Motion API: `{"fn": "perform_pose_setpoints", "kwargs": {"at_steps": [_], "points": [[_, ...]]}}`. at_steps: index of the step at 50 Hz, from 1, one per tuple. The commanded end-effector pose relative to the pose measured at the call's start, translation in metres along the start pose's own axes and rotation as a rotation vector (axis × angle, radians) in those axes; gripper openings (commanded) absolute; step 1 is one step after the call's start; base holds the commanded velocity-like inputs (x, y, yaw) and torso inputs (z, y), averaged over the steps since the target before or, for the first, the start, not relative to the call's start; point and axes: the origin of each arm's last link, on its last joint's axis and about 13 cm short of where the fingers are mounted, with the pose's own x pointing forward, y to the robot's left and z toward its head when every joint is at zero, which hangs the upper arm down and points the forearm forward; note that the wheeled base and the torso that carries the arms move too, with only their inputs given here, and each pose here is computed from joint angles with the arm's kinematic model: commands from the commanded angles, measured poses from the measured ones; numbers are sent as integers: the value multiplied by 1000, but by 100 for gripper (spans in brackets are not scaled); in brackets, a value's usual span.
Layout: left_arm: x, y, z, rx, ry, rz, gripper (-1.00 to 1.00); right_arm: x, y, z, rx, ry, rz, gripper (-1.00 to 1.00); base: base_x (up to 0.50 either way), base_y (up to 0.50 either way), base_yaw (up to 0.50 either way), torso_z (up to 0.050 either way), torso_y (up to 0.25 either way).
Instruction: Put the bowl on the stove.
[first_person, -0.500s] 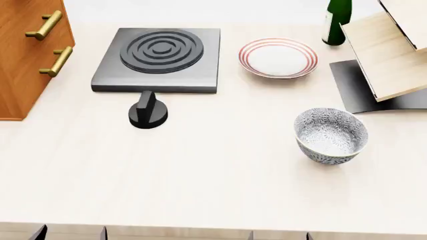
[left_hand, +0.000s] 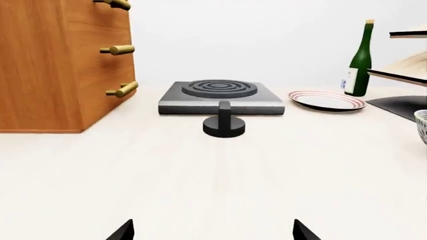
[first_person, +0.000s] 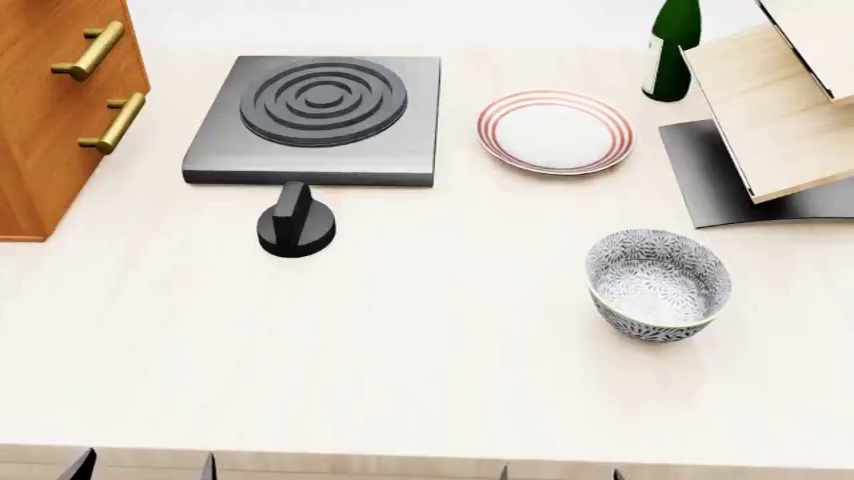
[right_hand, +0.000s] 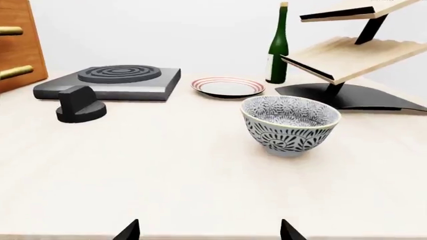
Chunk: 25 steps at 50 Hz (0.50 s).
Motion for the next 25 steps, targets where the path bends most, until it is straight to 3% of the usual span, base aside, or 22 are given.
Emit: {"fn": "perform_pose_setpoints", "kwargs": {"at_steps": [1,5,7,13,17,22,25], "points": [[0,0,0,7,6,5,100,2,-1,5,4,-12,-4,100,0,0,0,0,0],[1,0,12,3,-27,2,100,7,-5,21,8,-50,-12,100,0,0,0,0,0],[1,0,20,4,-50,2,100,12,-10,32,64,-58,-29,100,0,0,0,0,0],[-1,9,56,31,-149,22,100,26,-55,85,72,-145,-58,100,0,0,0,0,0],[-9,17,90,41,-264,8,100,27,-92,113,77,-209,-156,100,0,0,0,0,0],[-20,27,114,46,-350,1,100,22,-116,127,35,-257,-236,100,0,0,0,0,0],[-38,37,147,59,-492,-4,100,14,-138,141,11,-284,-244,100,0,0,0,0,0]]}}
